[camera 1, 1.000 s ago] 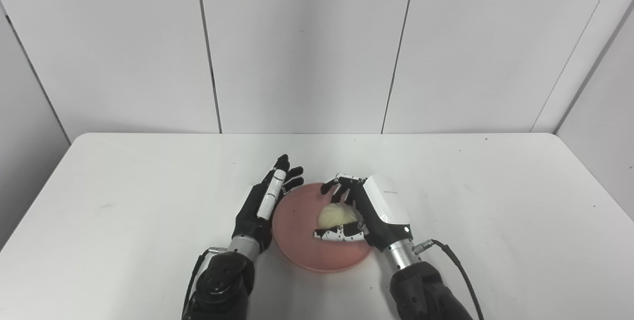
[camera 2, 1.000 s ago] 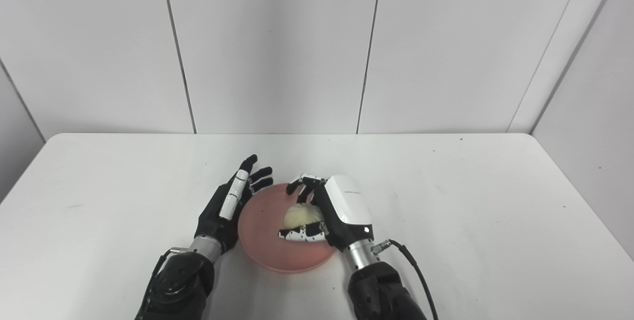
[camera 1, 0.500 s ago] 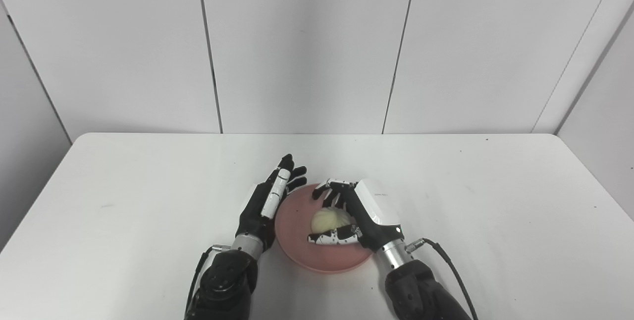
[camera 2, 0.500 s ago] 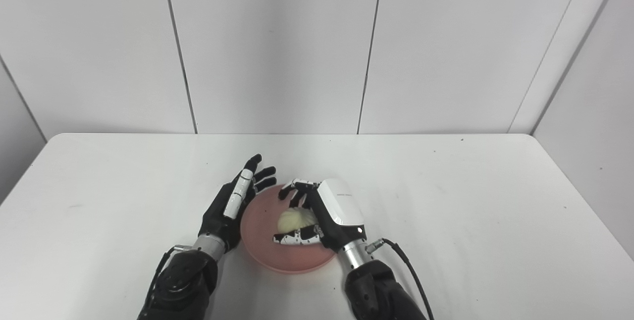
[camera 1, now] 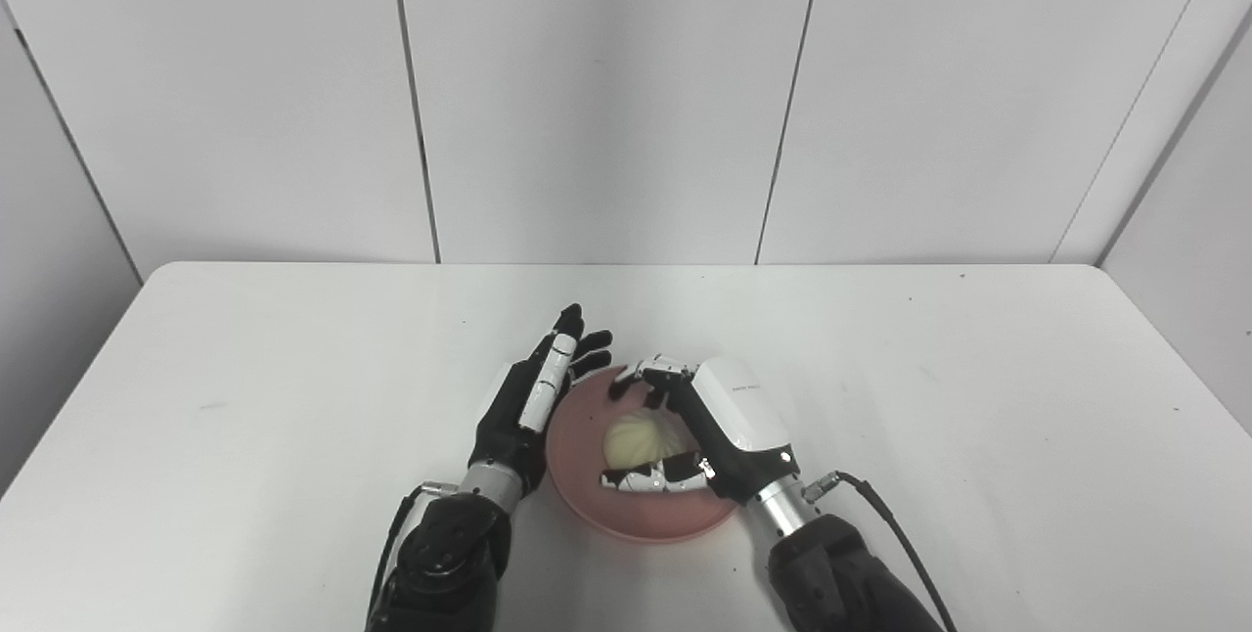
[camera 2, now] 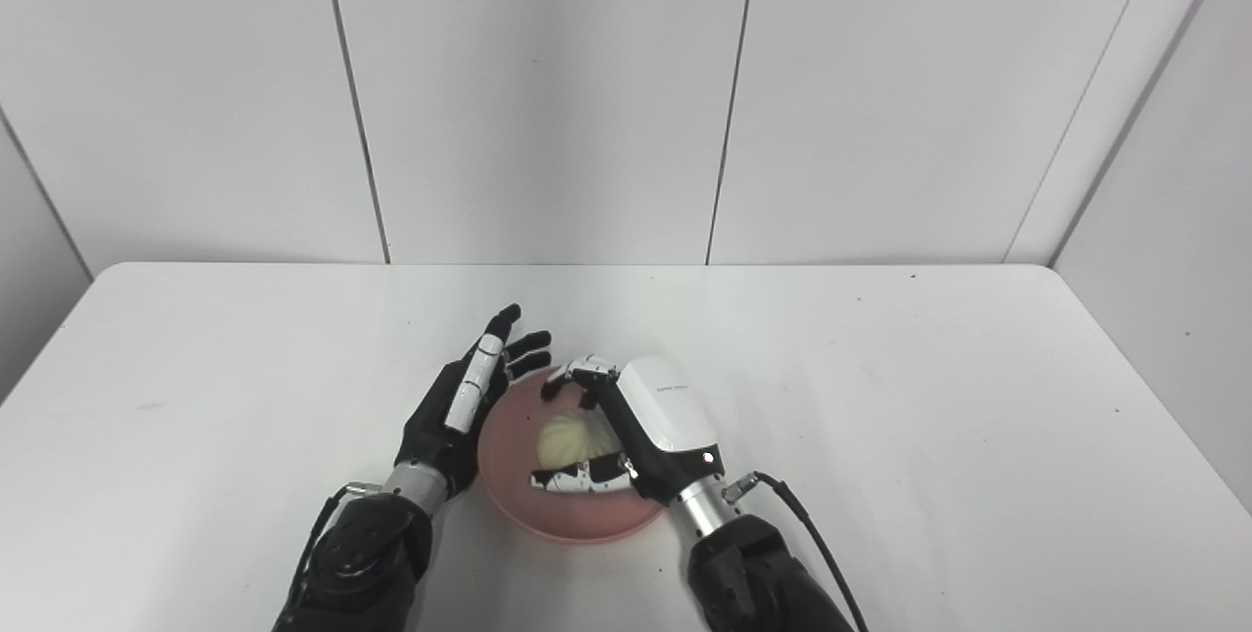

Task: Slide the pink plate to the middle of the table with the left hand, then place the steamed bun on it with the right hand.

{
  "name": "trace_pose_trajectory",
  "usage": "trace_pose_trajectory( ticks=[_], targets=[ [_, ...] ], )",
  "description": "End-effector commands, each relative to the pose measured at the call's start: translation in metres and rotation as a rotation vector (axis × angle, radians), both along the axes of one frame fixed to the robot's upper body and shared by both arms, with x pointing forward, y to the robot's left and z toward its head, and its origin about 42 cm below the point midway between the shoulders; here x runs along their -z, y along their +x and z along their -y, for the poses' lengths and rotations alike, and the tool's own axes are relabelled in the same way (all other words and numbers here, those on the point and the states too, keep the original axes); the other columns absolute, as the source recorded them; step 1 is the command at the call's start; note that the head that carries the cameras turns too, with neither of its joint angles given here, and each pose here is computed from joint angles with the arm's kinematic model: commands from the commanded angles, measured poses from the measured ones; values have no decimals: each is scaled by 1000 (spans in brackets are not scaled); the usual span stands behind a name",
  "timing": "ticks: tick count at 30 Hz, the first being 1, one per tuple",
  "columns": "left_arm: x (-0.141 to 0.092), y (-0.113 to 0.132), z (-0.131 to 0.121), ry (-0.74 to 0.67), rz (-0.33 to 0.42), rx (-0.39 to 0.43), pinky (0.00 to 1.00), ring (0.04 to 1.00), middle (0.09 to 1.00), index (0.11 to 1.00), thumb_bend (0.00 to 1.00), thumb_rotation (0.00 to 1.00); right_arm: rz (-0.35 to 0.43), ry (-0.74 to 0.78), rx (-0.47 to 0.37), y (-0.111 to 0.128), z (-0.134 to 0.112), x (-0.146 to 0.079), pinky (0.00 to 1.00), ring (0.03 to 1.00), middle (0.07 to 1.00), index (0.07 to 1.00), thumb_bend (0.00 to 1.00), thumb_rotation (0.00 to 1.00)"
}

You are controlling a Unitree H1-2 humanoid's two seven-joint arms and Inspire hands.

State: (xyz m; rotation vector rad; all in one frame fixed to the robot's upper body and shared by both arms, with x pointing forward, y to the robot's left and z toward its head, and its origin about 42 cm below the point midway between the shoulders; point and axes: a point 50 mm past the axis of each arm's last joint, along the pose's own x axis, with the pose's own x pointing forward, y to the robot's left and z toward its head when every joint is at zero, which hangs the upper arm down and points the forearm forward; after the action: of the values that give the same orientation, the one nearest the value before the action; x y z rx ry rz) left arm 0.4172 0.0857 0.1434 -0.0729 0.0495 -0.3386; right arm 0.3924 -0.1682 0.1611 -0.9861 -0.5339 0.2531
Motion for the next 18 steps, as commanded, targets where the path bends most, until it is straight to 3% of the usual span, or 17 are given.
trace_pose_trajectory(
  ticks=[1,5,7,15,18],
  targets=[
    [6,0,2,27,-29,22,806,842,842,940,674,911,34,3,-3,2,-1,-16,708,714,771,698,754,656],
    [5,-1,2,24,-30,23,828,853,851,945,672,910,34,4,4,-1,2,-18,796,758,799,730,777,763],
    [5,-2,2,21,-31,23,821,852,849,943,677,905,52,14,7,-3,4,-21,807,762,803,733,777,772],
    [5,-3,-2,10,-38,17,814,861,859,941,681,891,137,70,46,-19,22,-38,809,767,803,740,745,791],
    [5,-4,-4,11,-34,12,824,861,862,942,672,884,167,130,58,-25,29,-42,731,765,795,733,726,785]
  ],
)
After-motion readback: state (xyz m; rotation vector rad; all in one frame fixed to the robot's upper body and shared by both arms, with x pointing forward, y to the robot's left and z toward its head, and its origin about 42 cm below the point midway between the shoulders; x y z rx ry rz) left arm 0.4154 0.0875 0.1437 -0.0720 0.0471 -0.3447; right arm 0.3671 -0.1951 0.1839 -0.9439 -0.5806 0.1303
